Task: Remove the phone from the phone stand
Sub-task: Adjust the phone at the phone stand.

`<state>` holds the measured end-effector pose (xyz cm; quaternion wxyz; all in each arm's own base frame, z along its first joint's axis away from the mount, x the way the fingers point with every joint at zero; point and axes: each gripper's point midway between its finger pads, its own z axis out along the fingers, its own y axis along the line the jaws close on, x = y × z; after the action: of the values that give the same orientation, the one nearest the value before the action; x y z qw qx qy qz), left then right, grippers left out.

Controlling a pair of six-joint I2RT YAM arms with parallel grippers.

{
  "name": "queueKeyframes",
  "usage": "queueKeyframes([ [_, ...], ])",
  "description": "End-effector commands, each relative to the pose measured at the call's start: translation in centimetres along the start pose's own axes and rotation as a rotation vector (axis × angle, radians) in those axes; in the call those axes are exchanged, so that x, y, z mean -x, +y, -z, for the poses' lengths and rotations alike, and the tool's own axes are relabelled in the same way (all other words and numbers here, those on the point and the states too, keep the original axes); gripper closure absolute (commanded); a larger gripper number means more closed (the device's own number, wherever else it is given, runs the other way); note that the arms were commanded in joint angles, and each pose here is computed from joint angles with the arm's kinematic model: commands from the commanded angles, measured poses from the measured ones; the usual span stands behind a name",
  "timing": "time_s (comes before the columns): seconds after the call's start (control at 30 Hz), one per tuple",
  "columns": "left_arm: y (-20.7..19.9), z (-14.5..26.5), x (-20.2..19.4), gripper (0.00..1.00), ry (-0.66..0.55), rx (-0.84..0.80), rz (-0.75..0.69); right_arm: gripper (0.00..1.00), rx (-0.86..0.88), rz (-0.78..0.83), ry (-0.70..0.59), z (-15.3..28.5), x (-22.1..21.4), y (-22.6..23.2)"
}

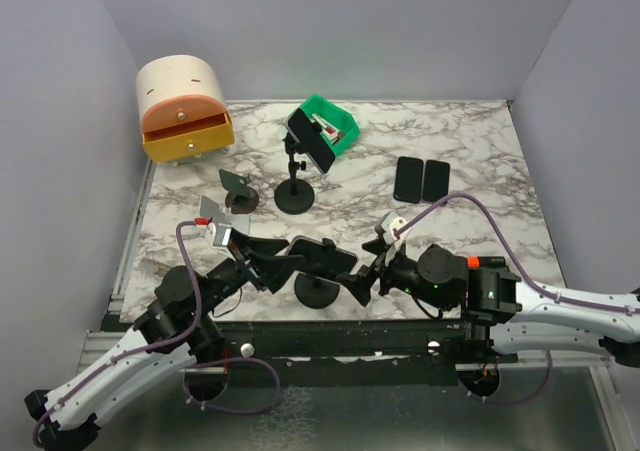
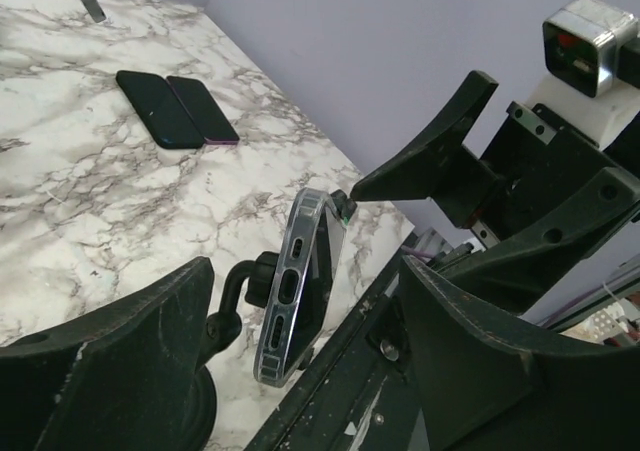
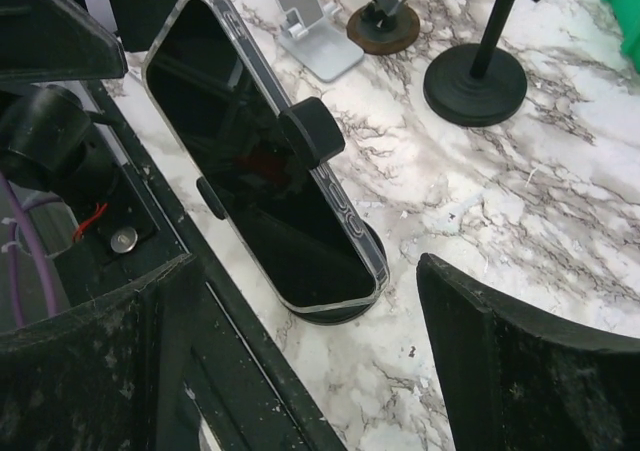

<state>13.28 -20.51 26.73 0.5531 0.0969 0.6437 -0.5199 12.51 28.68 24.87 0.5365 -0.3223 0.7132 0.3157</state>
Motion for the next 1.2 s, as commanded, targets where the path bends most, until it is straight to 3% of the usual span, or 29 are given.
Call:
queueKeyframes([
  [0.0,-1.8,-0.8,0.8,0.28,-0.021,-0.077,0.03,0.1,-0.009,-0.022,-0.028,-0.6,-0.2,-0.1],
  [0.4,-1.3,-1.3,0.6,0.58,-0.051,-0.073,0.062,0.18,-0.055,0.038,-0.032,-1.8,-1.0,-1.0],
  [0.8,-1.6,-2.2,0.6,0.75,-0.039,-0.083,0.055,0.46,-0.064,0.025,0.011,-2.6,-3.3,-1.0],
  [1.17,-1.3,-3.0,1.4,0.87,-0.066,-0.053,0.046,0.57,-0.087,-0.081,0.038,-3.5,-5.3,-0.8],
])
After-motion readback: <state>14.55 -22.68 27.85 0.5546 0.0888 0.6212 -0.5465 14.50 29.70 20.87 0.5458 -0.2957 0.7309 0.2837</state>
